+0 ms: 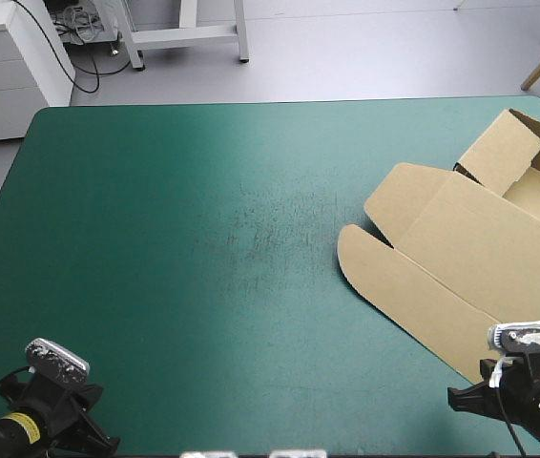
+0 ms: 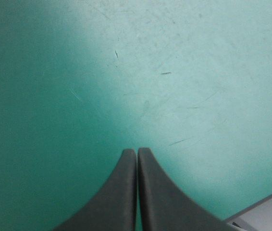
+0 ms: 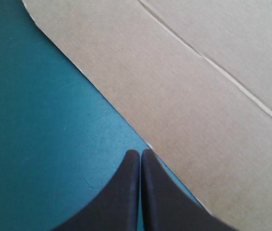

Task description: Fold the box

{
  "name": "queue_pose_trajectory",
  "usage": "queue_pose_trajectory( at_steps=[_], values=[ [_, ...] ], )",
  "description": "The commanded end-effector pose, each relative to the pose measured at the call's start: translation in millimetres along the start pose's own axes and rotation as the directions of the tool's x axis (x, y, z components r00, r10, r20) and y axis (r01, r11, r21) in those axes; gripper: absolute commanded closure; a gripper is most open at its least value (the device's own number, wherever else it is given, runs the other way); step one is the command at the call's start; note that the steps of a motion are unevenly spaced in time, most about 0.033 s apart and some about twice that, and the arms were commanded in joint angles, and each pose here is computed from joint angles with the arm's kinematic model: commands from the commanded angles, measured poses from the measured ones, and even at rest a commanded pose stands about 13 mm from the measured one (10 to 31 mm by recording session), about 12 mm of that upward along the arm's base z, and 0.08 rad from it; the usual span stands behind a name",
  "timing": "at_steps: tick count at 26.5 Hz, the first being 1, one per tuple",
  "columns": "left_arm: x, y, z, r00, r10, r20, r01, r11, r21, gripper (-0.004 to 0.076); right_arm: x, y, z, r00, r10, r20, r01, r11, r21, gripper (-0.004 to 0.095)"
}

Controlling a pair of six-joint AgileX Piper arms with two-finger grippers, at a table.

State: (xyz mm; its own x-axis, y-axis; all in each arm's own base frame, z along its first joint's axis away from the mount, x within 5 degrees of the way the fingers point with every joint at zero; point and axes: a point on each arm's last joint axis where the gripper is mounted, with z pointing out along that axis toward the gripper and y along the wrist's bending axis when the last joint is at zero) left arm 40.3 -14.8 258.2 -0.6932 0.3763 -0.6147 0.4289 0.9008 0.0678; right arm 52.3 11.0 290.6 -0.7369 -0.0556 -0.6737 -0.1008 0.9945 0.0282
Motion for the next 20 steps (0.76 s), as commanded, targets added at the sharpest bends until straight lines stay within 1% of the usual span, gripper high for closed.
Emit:
queue_pose_trajectory(
  at_steps=[1, 3, 6, 14, 18, 20],
  values=[
    [-9.7, 0.8, -5.2, 0.998, -0.008, 0.060, 0.008, 1.000, -0.003, 0.0734, -4.1, 4.6, -11.7, 0.993, -0.036, 0.111, 0.035, 0.999, 0.011, 0.0922],
    [-9.7, 0.8, -5.2, 0.998, -0.008, 0.060, 0.008, 1.000, -0.003, 0.0734, -1.1, 6.6, -15.5, 0.990, -0.038, 0.134, 0.036, 0.999, 0.019, 0.0922],
    [-9.7, 0.8, -5.2, 0.998, -0.008, 0.060, 0.008, 1.000, -0.003, 0.0734, 1.6, 9.7, -20.1, 0.985, -0.011, 0.173, 0.008, 1.000, 0.016, 0.0922],
    [-9.7, 1.3, -5.2, 0.998, -0.018, 0.060, 0.019, 1.000, -0.010, 0.0734, 2.2, 9.9, -20.8, 0.984, -0.013, 0.177, 0.010, 1.000, 0.019, 0.0922],
    [-8.9, 6.2, -5.4, 0.994, -0.096, 0.056, 0.100, 0.992, -0.074, 0.0734, 2.2, 9.9, -20.8, 0.984, -0.013, 0.177, 0.010, 1.000, 0.019, 0.0922],
    [-7.7, 10.8, -5.9, 0.983, -0.172, 0.058, 0.179, 0.974, -0.137, 0.0734, 2.2, 9.9, -20.8, 0.984, -0.013, 0.177, 0.010, 1.000, 0.019, 0.0922]
  ],
)
